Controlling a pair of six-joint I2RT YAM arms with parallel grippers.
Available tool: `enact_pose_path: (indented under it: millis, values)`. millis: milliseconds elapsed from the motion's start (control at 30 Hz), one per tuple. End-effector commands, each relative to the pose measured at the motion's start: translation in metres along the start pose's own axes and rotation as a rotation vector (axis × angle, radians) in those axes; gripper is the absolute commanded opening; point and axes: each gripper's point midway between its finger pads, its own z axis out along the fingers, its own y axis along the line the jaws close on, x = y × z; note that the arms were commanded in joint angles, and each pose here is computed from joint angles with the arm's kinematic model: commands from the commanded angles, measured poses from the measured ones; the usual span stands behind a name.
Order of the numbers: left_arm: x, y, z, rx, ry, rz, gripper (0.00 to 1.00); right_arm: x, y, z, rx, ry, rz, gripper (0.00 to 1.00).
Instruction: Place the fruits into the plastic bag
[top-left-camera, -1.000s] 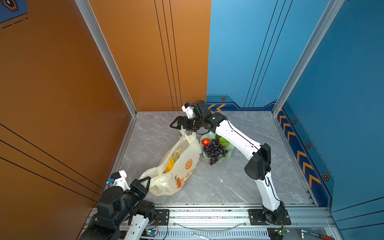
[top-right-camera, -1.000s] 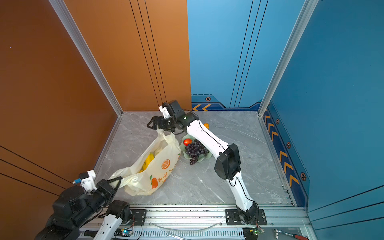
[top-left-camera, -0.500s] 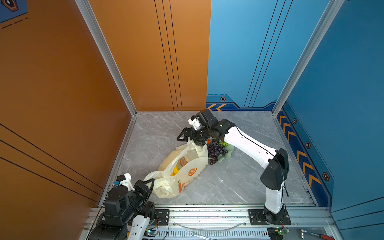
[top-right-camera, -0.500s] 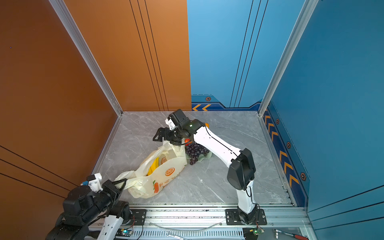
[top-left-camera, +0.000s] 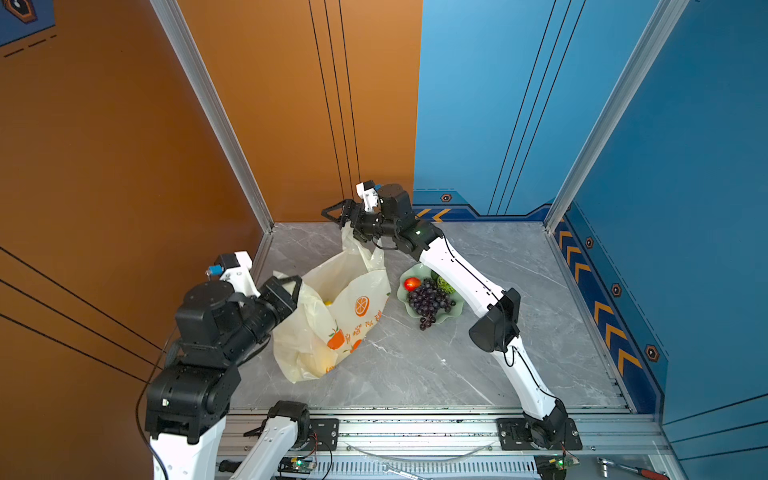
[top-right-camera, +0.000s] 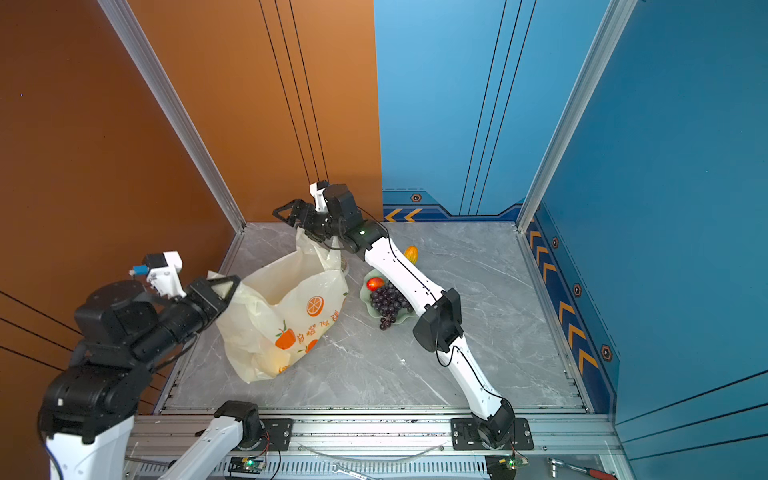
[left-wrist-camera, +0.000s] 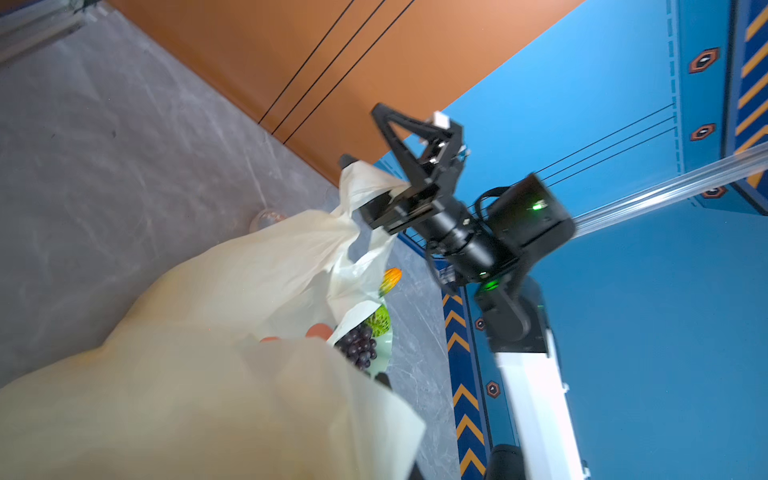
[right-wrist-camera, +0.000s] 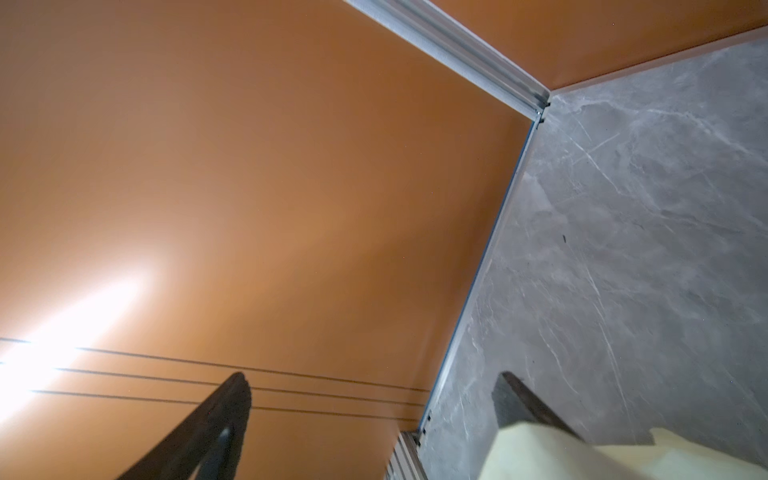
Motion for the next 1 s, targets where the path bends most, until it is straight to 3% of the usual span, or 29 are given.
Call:
enact_pose_path:
  millis: [0, 100, 200, 433, 533, 667, 733, 967]
  values:
    - [-0.019, -0.024, -0.008, 0.061, -0.047, 0.154, 0.0, -0.036, 0.07, -0.024, -0.198, -0.128, -0.025, 0.9]
    - [-0.016, -0.026, -0.01, 0.076, -0.037, 0.152, 0.0, -0.028, 0.063, -0.022, -0.182, -0.084, -0.013, 0.89]
    - [0.014, -0.007, -0.001, 0.071, 0.048, 0.088, 0.0, -0.015, 0.043, -0.019, -0.133, -0.034, 0.001, 0.89]
    - [0.107, 0.083, 0.017, 0.001, 0.158, -0.207, 0.0, 0.028, -0.05, -0.023, 0.027, 0.063, 0.095, 0.89]
    - [0.128, 0.105, 0.017, -0.012, 0.16, -0.292, 0.0, 0.056, -0.082, -0.032, 0.133, 0.151, 0.168, 0.89]
    - [0.139, 0.114, 0.014, -0.005, 0.157, -0.34, 0.0, 0.092, -0.096, -0.061, 0.315, 0.242, 0.222, 0.9]
    - [0.142, 0.116, 0.015, -0.006, 0.165, -0.349, 0.0, 0.1, -0.085, -0.08, 0.346, 0.247, 0.278, 1.0]
    - [0.144, 0.116, 0.018, -0.014, 0.186, -0.339, 0.0, 0.131, -0.07, -0.128, 0.435, 0.322, 0.433, 1.0]
